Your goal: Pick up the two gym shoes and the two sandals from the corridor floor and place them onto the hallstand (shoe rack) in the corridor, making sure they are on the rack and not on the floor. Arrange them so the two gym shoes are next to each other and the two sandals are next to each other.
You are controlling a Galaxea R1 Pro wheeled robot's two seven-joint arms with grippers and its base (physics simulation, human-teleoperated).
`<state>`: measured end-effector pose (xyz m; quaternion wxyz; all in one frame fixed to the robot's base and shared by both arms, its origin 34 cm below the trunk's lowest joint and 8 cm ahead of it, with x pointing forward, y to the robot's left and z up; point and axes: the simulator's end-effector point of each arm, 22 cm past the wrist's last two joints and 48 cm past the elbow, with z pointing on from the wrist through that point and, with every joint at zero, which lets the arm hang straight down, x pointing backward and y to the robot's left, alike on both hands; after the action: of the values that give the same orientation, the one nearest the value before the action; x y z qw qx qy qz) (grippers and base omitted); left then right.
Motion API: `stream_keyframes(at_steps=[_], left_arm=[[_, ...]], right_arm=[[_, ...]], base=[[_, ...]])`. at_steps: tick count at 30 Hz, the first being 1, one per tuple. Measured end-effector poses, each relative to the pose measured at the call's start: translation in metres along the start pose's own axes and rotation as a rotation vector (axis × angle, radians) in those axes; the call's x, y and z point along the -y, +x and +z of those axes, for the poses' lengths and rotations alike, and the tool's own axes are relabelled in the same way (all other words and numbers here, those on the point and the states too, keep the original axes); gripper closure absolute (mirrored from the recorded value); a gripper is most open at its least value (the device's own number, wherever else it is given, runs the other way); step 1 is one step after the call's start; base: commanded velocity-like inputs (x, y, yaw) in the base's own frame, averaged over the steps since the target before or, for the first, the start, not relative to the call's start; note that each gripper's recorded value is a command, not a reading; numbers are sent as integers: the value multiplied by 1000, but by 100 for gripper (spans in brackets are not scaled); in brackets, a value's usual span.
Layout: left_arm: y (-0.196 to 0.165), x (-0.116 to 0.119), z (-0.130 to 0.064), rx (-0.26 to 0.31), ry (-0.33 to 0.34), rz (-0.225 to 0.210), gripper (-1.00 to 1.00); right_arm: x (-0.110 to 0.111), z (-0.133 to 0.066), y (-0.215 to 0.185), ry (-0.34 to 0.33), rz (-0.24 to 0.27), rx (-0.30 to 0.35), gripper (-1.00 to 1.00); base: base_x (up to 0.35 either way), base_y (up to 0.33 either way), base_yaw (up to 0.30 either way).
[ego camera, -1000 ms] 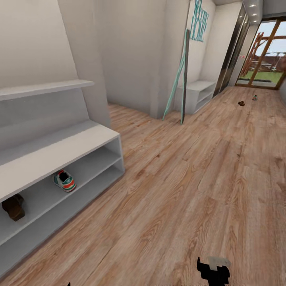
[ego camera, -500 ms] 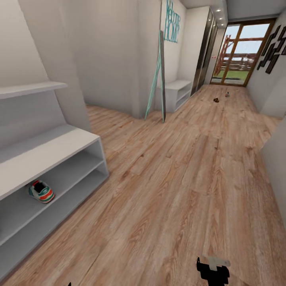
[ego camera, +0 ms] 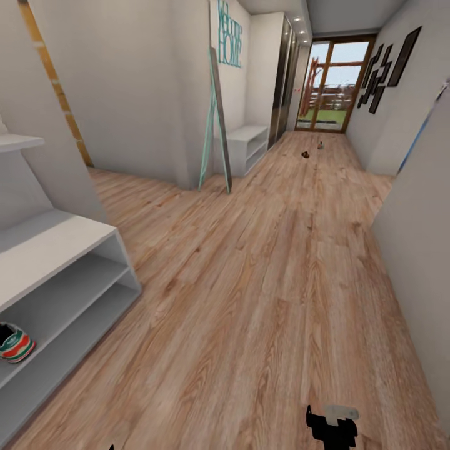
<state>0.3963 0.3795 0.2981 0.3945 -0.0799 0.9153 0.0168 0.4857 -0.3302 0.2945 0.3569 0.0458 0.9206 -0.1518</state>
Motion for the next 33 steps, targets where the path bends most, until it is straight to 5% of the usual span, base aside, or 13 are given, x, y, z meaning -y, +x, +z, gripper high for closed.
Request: stream_keyframes(at_steps=[17,33], left_arm=[[1,0,0,-3,0,1,-100],[1,1,0,-3,1,0,-100]], right_arm=[[0,0,0,0,0,0,-100],[3,1,0,-3,-16,2,-100]], base=[[336,-65,-287],[339,-8,-30]])
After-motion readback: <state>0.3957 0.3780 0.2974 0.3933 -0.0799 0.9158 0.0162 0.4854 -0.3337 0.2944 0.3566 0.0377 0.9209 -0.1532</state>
